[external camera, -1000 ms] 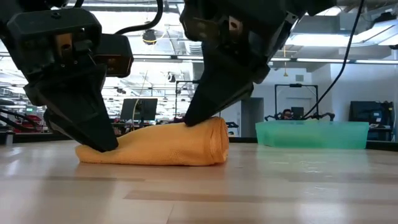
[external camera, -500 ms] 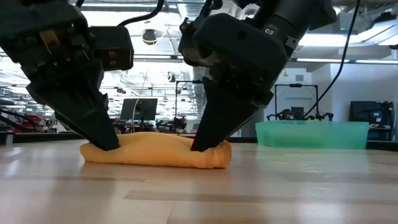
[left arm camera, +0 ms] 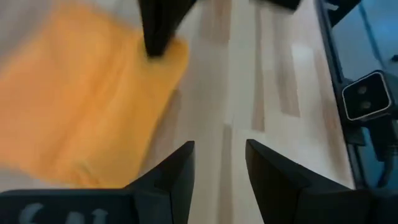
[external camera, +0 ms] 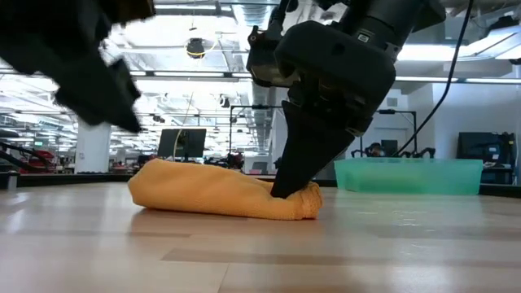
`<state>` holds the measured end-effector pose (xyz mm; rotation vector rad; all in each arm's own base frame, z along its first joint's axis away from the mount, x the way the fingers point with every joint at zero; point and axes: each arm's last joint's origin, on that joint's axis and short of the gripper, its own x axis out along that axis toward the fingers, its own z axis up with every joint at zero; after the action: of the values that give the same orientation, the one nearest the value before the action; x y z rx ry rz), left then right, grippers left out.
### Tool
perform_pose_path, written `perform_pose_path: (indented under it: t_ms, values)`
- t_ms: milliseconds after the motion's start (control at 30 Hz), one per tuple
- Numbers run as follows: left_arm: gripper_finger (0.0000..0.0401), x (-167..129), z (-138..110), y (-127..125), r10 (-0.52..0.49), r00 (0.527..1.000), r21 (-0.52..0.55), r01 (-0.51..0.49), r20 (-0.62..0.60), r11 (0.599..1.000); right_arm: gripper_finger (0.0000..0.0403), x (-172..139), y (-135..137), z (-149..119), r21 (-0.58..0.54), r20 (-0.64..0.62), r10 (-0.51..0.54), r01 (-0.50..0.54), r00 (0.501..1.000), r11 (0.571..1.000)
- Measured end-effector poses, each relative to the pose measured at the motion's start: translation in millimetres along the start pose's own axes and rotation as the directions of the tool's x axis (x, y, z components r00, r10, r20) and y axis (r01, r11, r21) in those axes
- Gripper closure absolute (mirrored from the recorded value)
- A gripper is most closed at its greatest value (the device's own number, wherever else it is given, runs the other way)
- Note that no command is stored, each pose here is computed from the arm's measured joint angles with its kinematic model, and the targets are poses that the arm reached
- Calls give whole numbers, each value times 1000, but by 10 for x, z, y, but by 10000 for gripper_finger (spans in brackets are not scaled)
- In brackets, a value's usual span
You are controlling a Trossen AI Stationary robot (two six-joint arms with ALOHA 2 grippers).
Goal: Roll microfiber towels into tight, uniform cylinder then place into a basket
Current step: Roll the orange microfiber towel
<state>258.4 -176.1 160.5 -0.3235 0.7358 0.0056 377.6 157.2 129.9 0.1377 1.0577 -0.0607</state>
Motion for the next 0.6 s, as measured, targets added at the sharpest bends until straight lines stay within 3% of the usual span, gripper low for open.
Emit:
perform_pose_path:
  t_ms: [133,200,367,600]
  values:
    - [266,-51,64,-76,15,995,177,-32,97,984,390,5,-35,19,13,-2,-1,1,1000,1000]
    - [266,2,69,-54,21,995,217,-43,101,975,388,6,-40,22,20,-3,0,0,1000,1000]
    - [266,236,41,78,24,999,235,-31,32,971,389,7,-42,23,25,-2,-1,1,1000,1000]
    - [266,426,66,329,112,994,175,-107,-16,979,388,5,-42,24,26,-2,-3,3,1000,1000]
